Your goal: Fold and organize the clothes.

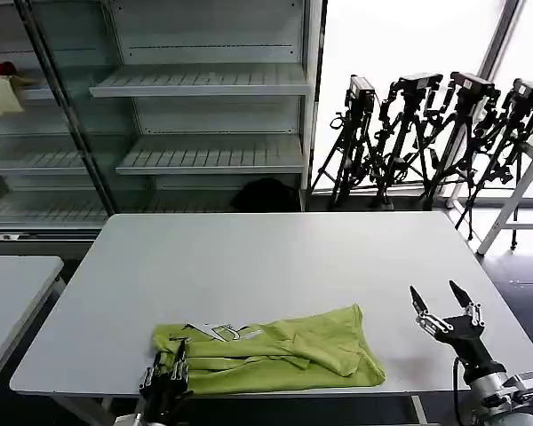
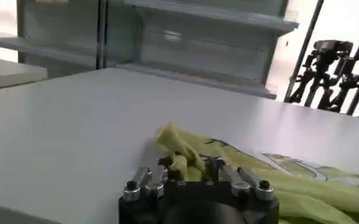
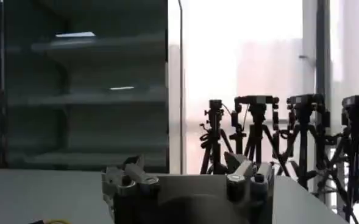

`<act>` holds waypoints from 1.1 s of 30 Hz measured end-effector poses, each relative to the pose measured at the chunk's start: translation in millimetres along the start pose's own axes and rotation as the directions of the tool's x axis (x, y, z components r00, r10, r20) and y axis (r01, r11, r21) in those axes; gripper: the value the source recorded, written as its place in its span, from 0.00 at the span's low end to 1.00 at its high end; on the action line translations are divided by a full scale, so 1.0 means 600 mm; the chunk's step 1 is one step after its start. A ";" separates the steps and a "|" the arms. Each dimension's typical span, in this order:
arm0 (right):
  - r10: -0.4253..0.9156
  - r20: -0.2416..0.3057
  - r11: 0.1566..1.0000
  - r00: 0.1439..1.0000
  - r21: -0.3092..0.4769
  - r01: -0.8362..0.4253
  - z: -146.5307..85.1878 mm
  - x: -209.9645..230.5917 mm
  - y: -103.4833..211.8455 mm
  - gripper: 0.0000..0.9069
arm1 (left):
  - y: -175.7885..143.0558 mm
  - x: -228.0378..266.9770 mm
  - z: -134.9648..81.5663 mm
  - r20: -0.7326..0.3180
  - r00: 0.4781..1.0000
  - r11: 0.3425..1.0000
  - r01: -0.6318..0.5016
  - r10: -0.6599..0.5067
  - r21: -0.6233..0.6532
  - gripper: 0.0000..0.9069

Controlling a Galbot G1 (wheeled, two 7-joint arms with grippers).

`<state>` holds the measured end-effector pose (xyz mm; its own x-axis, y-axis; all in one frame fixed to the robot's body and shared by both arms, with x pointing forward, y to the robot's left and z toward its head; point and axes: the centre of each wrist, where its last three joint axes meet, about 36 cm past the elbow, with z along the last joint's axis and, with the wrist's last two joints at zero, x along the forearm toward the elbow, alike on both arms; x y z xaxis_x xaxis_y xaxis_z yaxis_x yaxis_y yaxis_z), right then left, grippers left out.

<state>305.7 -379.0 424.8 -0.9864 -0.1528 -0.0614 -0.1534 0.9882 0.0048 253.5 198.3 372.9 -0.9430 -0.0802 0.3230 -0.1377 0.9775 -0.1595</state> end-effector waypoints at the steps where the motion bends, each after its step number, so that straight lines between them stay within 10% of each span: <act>1: 0.000 0.001 1.000 1.000 0.000 0.000 0.000 0.000 0.000 1.00 | -0.001 -0.001 -0.001 0.001 1.000 1.000 -0.001 0.001 0.000 0.00; 15: 0.000 0.016 1.000 1.000 -0.004 0.000 -0.001 -0.005 0.006 1.00 | 0.038 -0.010 -0.075 0.052 0.998 1.000 0.025 -0.025 -0.007 0.00; 33: 0.004 0.026 1.000 1.000 0.002 -0.004 -0.003 -0.009 0.008 1.00 | 0.217 -0.032 -0.226 0.210 0.965 0.973 0.190 -0.160 -0.133 0.00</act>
<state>310.3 -373.7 426.8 -0.9850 -0.1487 -0.0872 -0.1496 0.9887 0.0036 295.0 353.4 472.6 -0.9512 -0.2744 0.1413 -0.2728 0.9616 0.0308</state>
